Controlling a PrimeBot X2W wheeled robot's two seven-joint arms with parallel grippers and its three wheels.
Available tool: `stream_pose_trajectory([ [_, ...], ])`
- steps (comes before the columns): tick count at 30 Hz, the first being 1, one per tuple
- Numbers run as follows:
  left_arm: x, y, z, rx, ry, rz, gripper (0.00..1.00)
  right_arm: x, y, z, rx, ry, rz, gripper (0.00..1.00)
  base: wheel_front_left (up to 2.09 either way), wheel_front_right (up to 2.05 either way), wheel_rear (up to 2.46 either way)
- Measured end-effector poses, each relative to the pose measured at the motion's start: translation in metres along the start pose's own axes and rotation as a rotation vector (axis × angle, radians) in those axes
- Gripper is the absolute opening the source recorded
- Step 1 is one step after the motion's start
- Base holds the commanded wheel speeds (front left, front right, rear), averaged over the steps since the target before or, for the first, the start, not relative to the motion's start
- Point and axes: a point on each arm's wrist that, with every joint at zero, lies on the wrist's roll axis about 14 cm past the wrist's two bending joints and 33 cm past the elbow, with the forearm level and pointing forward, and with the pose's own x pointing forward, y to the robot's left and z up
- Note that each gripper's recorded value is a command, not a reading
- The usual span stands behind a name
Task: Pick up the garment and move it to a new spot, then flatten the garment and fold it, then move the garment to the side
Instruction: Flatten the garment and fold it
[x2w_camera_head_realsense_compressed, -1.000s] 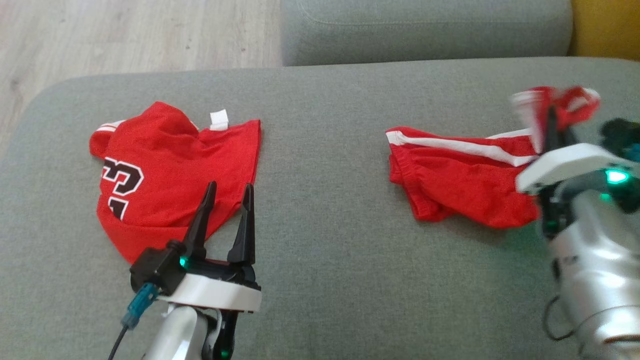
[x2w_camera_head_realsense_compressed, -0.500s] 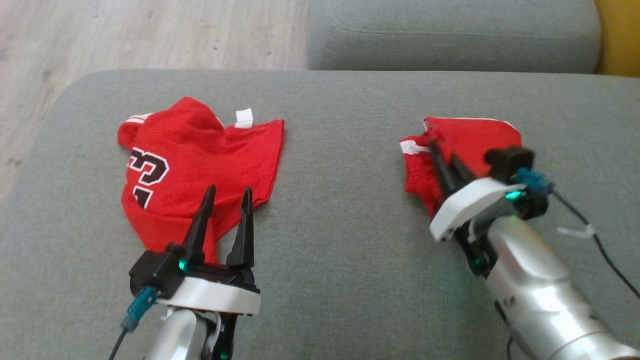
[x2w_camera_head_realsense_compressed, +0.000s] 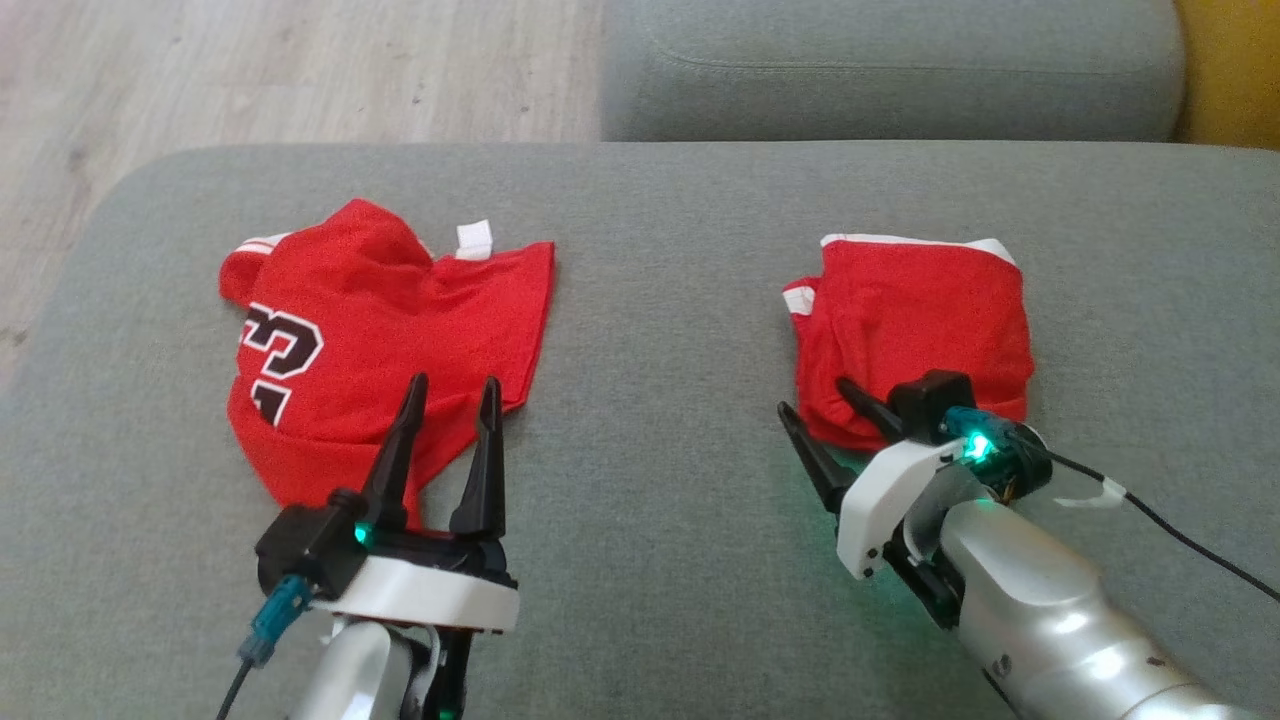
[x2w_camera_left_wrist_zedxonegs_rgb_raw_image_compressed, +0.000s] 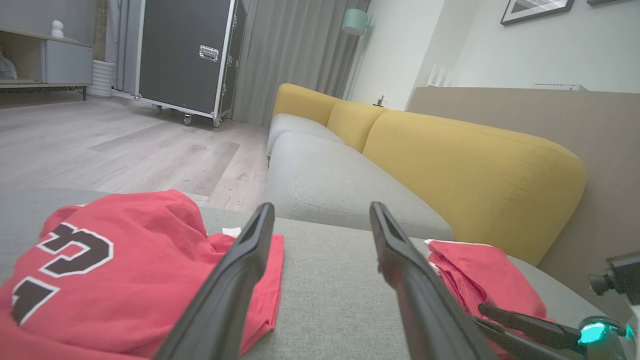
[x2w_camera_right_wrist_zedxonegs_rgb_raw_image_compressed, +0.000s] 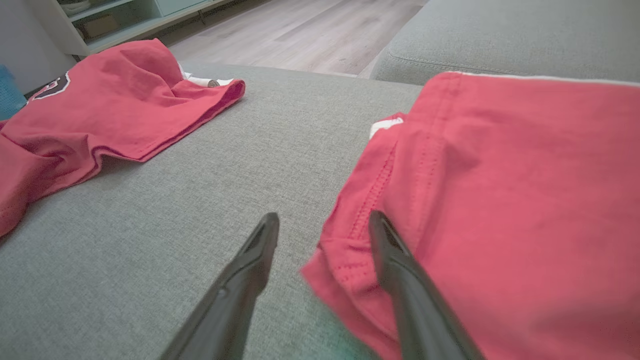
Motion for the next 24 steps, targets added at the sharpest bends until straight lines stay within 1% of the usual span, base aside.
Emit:
stream_pose_trajectory([
  [4, 0.003, -0.007, 0.000, -0.002, 0.000, -0.022, 1.00, -0.006, -0.004, -0.001, 0.017, -0.006, -0.015, 1.00, 0.00, 0.00, 0.00],
  [5, 0.006, -0.013, 0.001, -0.002, -0.005, -0.040, 1.00, -0.013, -0.023, 0.011, 0.086, -0.063, -0.074, 1.00, 0.00, 0.00, 0.00],
  [7, 0.008, -0.016, 0.003, -0.003, -0.011, -0.051, 1.00, -0.022, -0.044, 0.023, 0.102, -0.108, -0.126, 1.00, 0.00, 0.00, 0.00],
  [8, 0.010, -0.020, 0.005, -0.005, -0.017, -0.063, 1.00, -0.034, -0.071, 0.043, 0.115, -0.179, -0.188, 1.00, 0.00, 0.00, 0.00],
  [12, 0.017, -0.031, 0.006, -0.010, -0.024, -0.099, 1.00, -0.067, -0.124, 0.088, 0.071, -0.341, -0.320, 1.00, 0.00, 0.00, 0.00],
  [14, 0.019, -0.036, 0.006, -0.013, -0.023, -0.115, 1.00, -0.085, -0.139, 0.099, 0.043, -0.396, -0.379, 1.00, 0.00, 0.00, 0.00],
  [16, 0.022, -0.041, 0.004, -0.016, -0.020, -0.131, 1.00, -0.101, -0.147, 0.095, 0.033, -0.427, -0.433, 1.00, 0.00, 0.00, 0.00],
  [18, 0.024, -0.046, 0.002, -0.020, -0.014, -0.148, 1.00, -0.115, -0.148, 0.081, 0.056, -0.439, -0.484, 1.00, 0.00, 0.00, 0.00],
  [21, 0.027, -0.052, -0.002, -0.025, -0.005, -0.168, 1.00, -0.129, -0.139, 0.053, 0.105, -0.430, -0.537, 1.00, 0.00, 0.00, 0.00],
  [24, 0.029, -0.054, -0.006, -0.029, 0.008, -0.176, 1.00, -0.135, -0.127, 0.035, 0.144, -0.419, -0.560, 1.00, 0.00, 0.00, 0.00],
])
